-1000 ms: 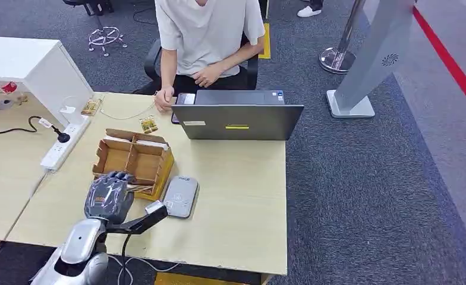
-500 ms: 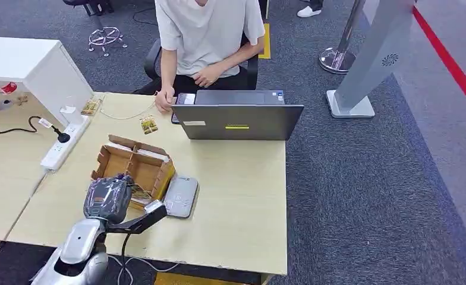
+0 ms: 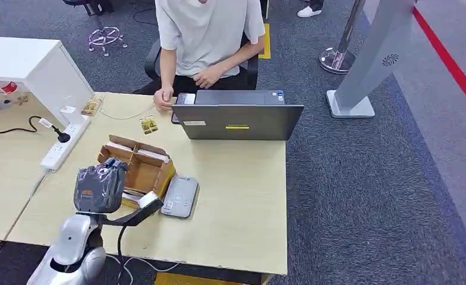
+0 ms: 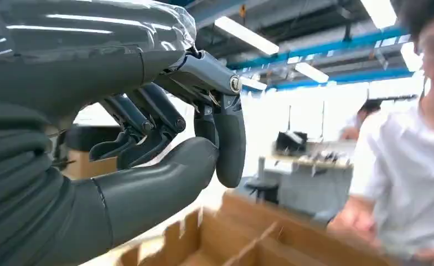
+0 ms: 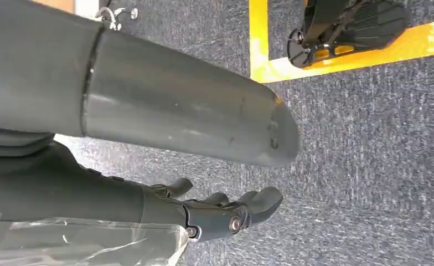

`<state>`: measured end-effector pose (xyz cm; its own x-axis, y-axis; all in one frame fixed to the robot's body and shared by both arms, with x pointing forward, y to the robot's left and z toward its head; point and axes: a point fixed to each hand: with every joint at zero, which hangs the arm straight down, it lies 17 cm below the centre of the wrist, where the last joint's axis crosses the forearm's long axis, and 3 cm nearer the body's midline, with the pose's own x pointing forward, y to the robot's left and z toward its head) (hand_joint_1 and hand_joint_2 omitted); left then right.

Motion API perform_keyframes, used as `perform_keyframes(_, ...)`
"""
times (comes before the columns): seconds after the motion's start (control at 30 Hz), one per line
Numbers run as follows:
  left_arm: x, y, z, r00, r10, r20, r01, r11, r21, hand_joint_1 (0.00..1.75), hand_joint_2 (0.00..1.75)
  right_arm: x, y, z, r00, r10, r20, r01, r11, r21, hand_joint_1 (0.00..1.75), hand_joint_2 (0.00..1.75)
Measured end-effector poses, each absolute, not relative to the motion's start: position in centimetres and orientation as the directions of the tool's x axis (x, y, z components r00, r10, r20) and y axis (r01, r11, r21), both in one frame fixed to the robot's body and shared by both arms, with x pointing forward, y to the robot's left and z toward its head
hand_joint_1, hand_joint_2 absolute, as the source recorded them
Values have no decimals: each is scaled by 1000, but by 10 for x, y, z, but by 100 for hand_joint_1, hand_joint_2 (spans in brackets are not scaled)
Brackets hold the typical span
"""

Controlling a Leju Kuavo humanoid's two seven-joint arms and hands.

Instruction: Pass the card to the sensor for recognition and then transmit it.

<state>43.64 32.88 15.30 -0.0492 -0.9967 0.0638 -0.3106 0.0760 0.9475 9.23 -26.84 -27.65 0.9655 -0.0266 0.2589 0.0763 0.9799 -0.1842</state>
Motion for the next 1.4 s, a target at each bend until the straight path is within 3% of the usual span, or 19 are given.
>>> perform_keyframes(0.13,447,323,193,-73,-996,60,-396,84,914,175,175,93,-268,-276,965,-23,262,73,980,-184,0,0)
perform_keyframes(0.17,450,323,200,-77,-995,59,-411,86,908,0,175,93,-268,-276,965,-23,263,74,980,-183,0,0)
perform_keyframes(0.67,454,320,212,-116,-990,78,-428,121,895,0,175,93,-267,-276,965,-32,259,83,979,-189,0,0)
perform_keyframes(1.0,416,306,146,-139,-988,71,-175,95,980,0,175,89,-259,-276,965,-91,245,139,972,-189,0,0)
perform_keyframes(1.4,432,330,119,-60,-997,49,-76,53,996,0,175,92,-262,-276,965,-60,256,107,979,-173,0,0)
